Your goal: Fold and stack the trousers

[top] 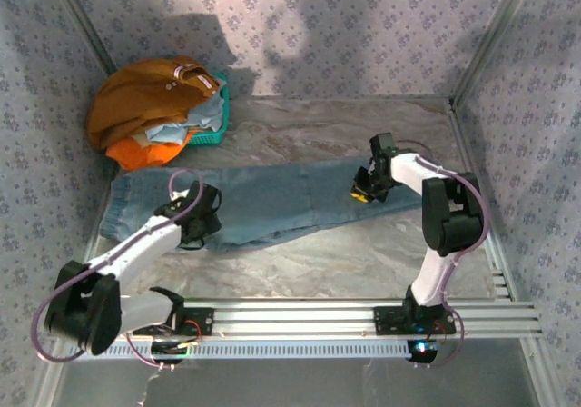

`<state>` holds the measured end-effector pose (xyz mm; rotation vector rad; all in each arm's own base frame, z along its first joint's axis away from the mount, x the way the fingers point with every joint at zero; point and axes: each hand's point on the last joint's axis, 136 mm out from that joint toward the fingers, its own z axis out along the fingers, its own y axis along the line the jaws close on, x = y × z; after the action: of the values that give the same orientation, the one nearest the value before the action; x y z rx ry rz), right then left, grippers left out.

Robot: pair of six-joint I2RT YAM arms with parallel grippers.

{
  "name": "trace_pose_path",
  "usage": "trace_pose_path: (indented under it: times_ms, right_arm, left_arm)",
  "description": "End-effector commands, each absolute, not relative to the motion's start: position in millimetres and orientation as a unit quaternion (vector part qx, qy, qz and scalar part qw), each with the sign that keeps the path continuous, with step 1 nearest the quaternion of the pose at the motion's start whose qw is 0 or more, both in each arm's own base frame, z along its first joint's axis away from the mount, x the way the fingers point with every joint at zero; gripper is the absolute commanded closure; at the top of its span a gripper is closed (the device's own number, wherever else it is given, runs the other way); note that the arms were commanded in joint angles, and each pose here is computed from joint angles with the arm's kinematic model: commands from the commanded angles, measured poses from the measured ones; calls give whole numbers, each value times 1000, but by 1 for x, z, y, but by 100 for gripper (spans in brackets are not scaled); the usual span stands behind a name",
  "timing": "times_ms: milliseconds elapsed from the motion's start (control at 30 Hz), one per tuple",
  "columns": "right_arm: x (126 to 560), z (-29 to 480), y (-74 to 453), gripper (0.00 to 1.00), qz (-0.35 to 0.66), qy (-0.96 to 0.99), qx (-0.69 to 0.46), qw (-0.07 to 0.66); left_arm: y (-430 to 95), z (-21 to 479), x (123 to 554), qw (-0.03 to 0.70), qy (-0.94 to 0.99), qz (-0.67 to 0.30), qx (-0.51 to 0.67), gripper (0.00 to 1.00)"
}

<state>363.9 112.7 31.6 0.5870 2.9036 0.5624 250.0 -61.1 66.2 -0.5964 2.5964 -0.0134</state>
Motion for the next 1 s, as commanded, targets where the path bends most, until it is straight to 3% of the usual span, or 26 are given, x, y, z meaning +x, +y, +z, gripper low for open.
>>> trace_pose_path:
  times_ms: [0, 133, 433, 533, 600, 833, 967]
  right_arm:
    - [356, 29, 102, 82, 186, 962, 196, 44]
    - [365, 60, 81, 79, 187, 958, 204, 78]
    - [384, 127, -4, 47, 160, 934, 264, 181]
    - [391, 135, -30, 44, 151, 926, 284, 198]
    - [401, 131, -43, 45, 152, 924, 294, 192]
    - [432, 75, -76, 67, 147, 926, 328, 117]
    - [430, 44, -90, 65, 145, 922, 349, 81]
  left_arm:
    - [-77, 97, 265, 255, 943, -46, -209, 41]
    - [-97, 110, 285, 268, 943, -66, -183, 40]
    - [-115, 91, 319, 260, 949, -55, -169, 39]
    - [-112, 76, 322, 245, 953, -46, -172, 39]
    - [-108, 65, 323, 235, 954, -45, -180, 39]
    - [-93, 43, 318, 215, 952, -48, -214, 38]
    - [-83, 36, 310, 204, 950, -53, -229, 38]
